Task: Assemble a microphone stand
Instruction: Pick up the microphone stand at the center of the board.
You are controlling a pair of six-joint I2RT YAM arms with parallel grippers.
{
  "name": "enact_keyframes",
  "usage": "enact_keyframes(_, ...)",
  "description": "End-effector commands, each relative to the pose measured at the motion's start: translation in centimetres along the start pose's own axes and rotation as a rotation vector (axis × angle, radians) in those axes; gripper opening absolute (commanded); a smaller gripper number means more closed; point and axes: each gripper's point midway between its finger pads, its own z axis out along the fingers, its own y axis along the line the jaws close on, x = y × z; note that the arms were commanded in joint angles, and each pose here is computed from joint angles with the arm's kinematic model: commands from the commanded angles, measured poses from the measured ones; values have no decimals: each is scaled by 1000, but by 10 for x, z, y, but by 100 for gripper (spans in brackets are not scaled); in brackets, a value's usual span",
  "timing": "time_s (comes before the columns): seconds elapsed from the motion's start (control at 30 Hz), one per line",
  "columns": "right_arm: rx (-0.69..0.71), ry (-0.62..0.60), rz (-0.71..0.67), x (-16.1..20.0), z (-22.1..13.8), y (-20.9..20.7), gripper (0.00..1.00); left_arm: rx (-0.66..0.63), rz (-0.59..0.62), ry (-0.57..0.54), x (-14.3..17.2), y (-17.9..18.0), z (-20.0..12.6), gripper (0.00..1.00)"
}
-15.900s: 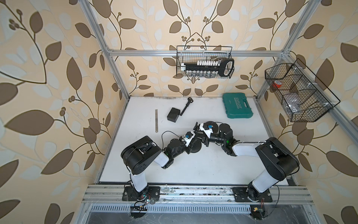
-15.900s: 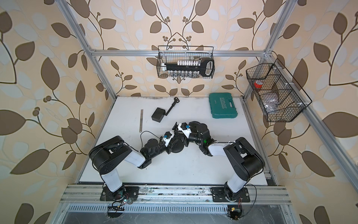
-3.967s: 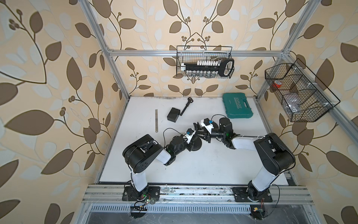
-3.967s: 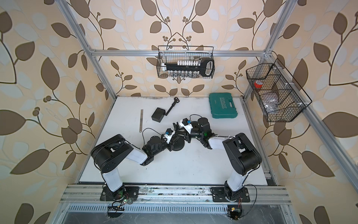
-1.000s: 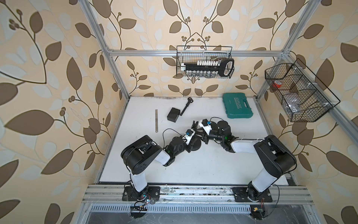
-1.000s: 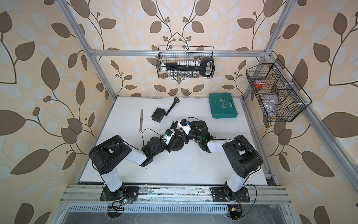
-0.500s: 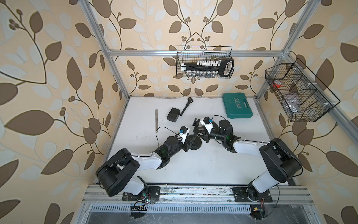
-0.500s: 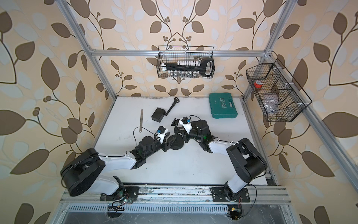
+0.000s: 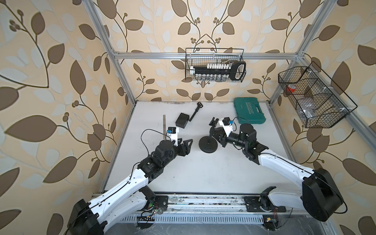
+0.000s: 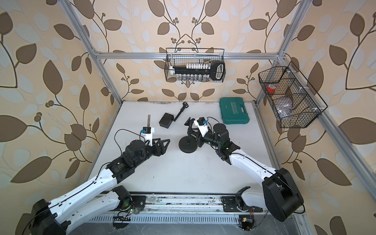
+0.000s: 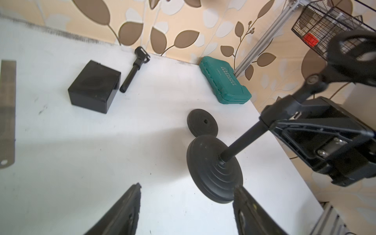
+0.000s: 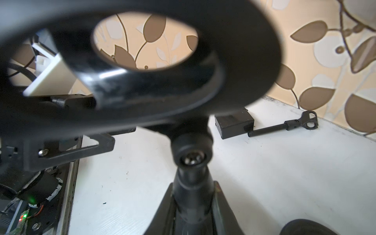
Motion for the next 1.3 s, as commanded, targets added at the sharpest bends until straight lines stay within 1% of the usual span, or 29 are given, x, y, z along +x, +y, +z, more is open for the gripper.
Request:
enact_keyframes(0.0,38,-73,-2,-43,-13,3,5,-11,-187,178,18,2,-7,75)
enact_keyframes(0.1,54,-61,9,-51,-18,3,5,-5,-280,257,23,-2,-5,76)
enact_keyframes(0.17,62,-59,14,-56,-20,3,4,40,-314,299,27,-12,-3,76)
enact_keyframes(0.23,68,-61,22,-62,-21,2,3,88,-349,316,28,-21,-2,78)
enact_keyframes(0.37,62,-63,38,-70,-22,3,2,156,-395,311,27,-31,-3,83)
enact_keyframes(0.4,57,-66,40,-72,-22,3,2,162,-396,317,27,-32,-3,83)
enact_keyframes(0.43,53,-68,43,-73,-22,4,2,165,-430,329,28,-34,-2,83)
enact_keyframes(0.6,35,-84,63,-79,-21,6,2,210,-489,359,29,-43,4,82)
enact_keyframes(0.8,14,-99,73,-84,-20,10,3,251,-578,373,28,-51,12,76)
enact_keyframes(1.0,-4,-117,85,-89,-19,12,3,299,-665,363,29,-54,21,64)
enact_keyframes(1.13,-14,-129,98,-92,-17,12,3,336,-689,340,26,-56,22,60)
enact_keyframes(1.27,-28,-139,117,-94,-15,13,3,345,-706,317,25,-55,23,57)
